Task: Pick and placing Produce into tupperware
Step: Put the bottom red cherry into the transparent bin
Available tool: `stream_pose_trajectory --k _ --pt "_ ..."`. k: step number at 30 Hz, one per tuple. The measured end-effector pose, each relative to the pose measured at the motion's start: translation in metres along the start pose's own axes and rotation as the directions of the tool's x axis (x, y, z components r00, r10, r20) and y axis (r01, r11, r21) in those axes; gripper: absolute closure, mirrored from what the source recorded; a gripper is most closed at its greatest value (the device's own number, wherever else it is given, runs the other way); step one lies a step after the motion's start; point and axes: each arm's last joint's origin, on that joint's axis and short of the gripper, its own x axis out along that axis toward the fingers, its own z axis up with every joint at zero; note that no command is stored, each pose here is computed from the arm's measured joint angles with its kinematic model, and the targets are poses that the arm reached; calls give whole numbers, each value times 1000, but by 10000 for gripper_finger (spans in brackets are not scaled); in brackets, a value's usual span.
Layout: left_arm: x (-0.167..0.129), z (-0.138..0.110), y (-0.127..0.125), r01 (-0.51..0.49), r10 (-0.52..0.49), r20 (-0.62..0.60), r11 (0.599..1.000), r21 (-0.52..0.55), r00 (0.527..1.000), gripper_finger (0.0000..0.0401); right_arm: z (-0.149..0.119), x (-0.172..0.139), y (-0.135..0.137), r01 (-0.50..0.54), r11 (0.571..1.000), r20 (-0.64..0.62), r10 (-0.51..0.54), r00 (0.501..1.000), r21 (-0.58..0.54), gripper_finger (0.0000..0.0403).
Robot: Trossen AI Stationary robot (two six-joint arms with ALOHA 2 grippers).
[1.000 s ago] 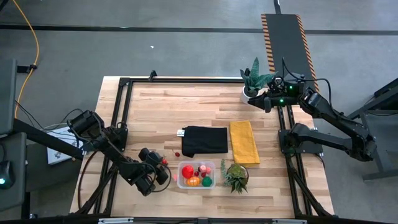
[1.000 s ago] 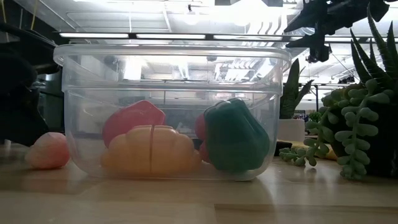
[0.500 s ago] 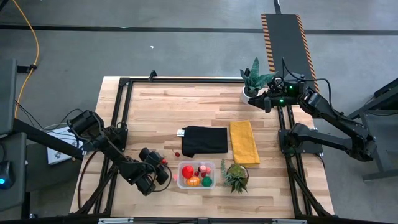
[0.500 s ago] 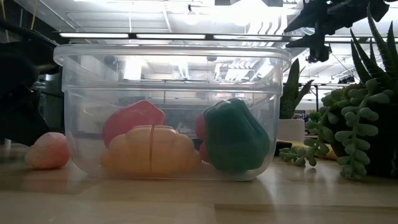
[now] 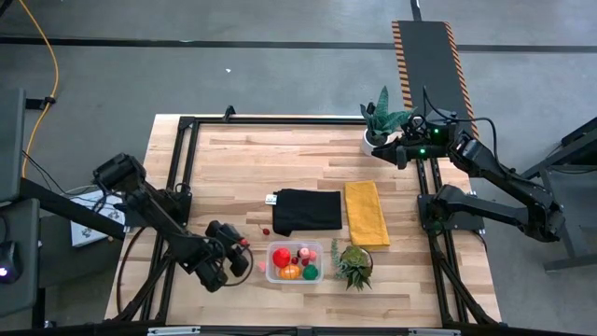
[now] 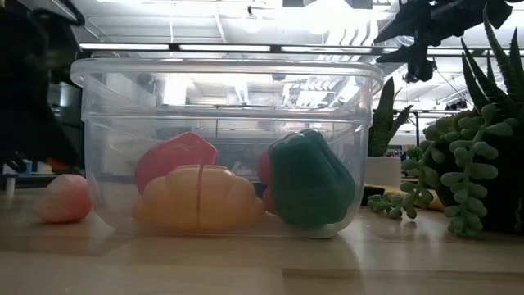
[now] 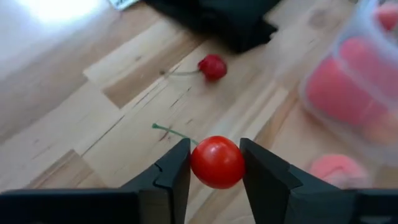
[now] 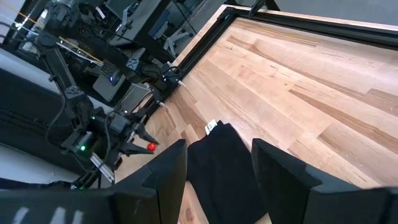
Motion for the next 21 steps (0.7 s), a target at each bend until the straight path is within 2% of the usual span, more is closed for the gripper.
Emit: stream_pose_trajectory --k 4,10,13,18,21 --pt "-9 9 0 31 -31 29 999 -12 999 272 0 0 0 0 1000 0 0 1000 -8 231" --pt "-25 25 0 106 -105 53 994 -9 993 299 0 0 0 0 1000 1 0 1000 -16 231" --pt "-34 34 1 146 -145 64 989 -14 987 300 0 0 0 0 1000 1 0 1000 -17 231" --pt "-48 47 3 214 -211 100 976 -26 972 276 0 0 0 0 999 0 0 1000 -34 231" --pt "-56 55 2 263 -259 126 965 -13 958 277 0 0 0 0 999 1 0 1000 -35 231"
